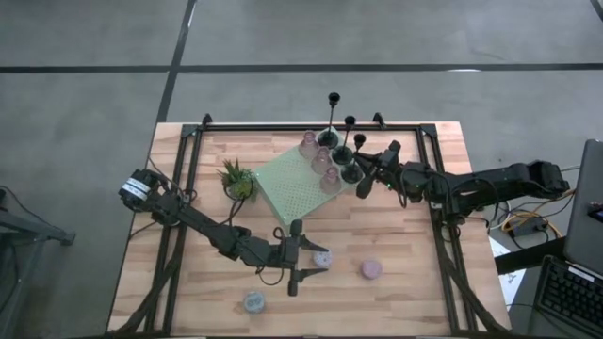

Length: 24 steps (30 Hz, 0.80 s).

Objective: Pick & Place candle stick holders
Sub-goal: Put the black candle holder on the shelf aligned with the other black candle holder

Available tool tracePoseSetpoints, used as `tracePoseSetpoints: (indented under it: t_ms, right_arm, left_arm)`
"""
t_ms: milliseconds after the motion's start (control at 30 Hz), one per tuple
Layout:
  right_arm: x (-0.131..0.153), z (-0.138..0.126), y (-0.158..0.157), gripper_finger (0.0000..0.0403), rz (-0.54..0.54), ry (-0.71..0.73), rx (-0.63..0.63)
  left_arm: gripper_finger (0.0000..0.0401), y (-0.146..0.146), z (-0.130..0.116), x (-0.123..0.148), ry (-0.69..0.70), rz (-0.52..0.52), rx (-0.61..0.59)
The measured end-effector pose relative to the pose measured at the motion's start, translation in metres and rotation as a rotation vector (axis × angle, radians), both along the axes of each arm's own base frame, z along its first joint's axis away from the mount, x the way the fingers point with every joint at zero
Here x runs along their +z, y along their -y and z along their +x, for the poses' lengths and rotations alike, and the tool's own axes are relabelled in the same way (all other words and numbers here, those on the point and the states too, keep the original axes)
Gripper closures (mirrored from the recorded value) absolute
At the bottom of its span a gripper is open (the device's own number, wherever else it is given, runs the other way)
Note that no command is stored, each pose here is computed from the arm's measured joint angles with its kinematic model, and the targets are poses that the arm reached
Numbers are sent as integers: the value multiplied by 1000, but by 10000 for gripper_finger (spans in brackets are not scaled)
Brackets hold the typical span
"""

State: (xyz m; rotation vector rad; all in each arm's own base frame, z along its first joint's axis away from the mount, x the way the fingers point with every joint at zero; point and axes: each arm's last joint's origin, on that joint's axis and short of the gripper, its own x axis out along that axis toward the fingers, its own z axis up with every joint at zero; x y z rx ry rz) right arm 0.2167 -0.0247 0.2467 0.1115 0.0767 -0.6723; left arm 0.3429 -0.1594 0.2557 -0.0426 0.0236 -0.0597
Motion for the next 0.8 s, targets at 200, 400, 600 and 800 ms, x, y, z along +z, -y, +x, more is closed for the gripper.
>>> tracePoseSetpoints:
  t_ms: [200,400,600,800]
  right_arm:
    - [0,0,0,390,-3,1,1]
    - [0,0,0,390,-6,0,0]
    - [1,0,0,390,-13,-5,0]
    - [0,1,0,359,-28,-32,3]
  left_arm:
    - [172,0,0,0,0,0,0]
    - [171,0,0,0,0,0,0]
    - [172,0,0,0,0,0,0]
    - [172,0,0,0,-1,0,0]
